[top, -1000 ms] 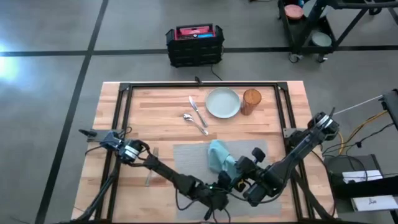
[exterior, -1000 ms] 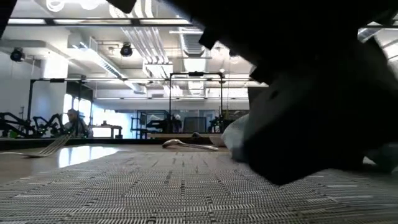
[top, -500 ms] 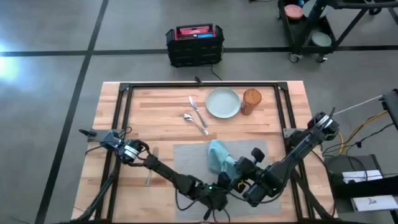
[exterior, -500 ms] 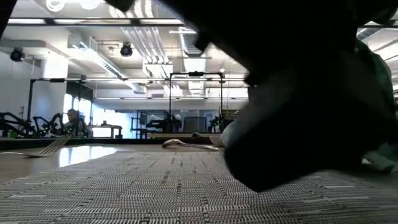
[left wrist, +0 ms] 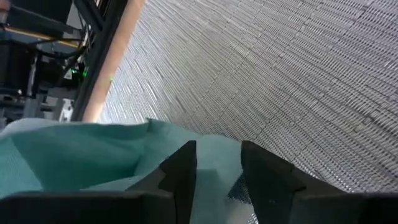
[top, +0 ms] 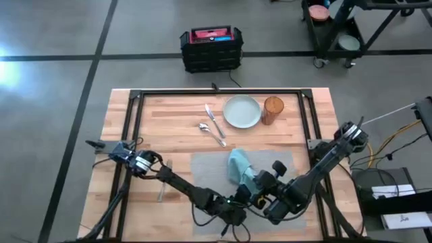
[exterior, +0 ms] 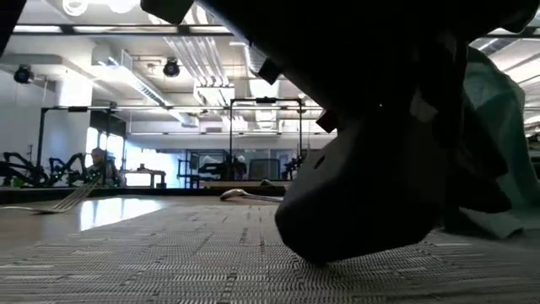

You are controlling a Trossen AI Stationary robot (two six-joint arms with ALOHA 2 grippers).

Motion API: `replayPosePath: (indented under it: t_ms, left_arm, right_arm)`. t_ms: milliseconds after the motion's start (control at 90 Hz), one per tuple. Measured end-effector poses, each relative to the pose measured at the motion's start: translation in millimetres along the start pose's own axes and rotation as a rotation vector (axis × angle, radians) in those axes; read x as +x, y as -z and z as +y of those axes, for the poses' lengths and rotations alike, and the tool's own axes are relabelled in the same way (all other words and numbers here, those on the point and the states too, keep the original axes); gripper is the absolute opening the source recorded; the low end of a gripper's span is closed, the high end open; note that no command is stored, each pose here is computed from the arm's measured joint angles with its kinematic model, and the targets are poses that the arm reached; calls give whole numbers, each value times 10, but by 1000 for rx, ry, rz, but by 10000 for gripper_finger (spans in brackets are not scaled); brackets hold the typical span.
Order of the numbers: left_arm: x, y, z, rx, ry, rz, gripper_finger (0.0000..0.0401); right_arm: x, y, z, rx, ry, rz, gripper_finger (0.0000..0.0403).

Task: Set table place
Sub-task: Fold the blue napkin on the gray placemat

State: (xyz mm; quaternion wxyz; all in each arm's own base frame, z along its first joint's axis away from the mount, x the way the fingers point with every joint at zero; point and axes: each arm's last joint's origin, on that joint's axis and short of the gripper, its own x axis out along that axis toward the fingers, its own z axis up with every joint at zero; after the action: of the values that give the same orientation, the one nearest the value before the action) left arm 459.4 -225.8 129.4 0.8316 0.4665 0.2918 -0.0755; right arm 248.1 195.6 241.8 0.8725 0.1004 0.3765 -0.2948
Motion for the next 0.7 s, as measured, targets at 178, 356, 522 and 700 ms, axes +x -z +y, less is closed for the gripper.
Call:
replayPosePath:
  t_ms: [178, 356, 522, 700]
  left_arm:
    - [2, 2, -3, -21, -3, 3, 112]
    - [-97, -51, 35, -79, -59, 21, 112]
    - [-336, -180, 220, -406, -127, -15, 112]
    - [-632, -195, 300, -626, -20, 33, 115]
  right_arm:
    - [0, 0, 0, -18, 0, 0, 0]
    - [0, 6, 15, 8, -20, 30, 0]
    - [-7, 6, 12, -8, -27, 47, 0]
    - [3, -28, 10, -22, -15, -13, 0]
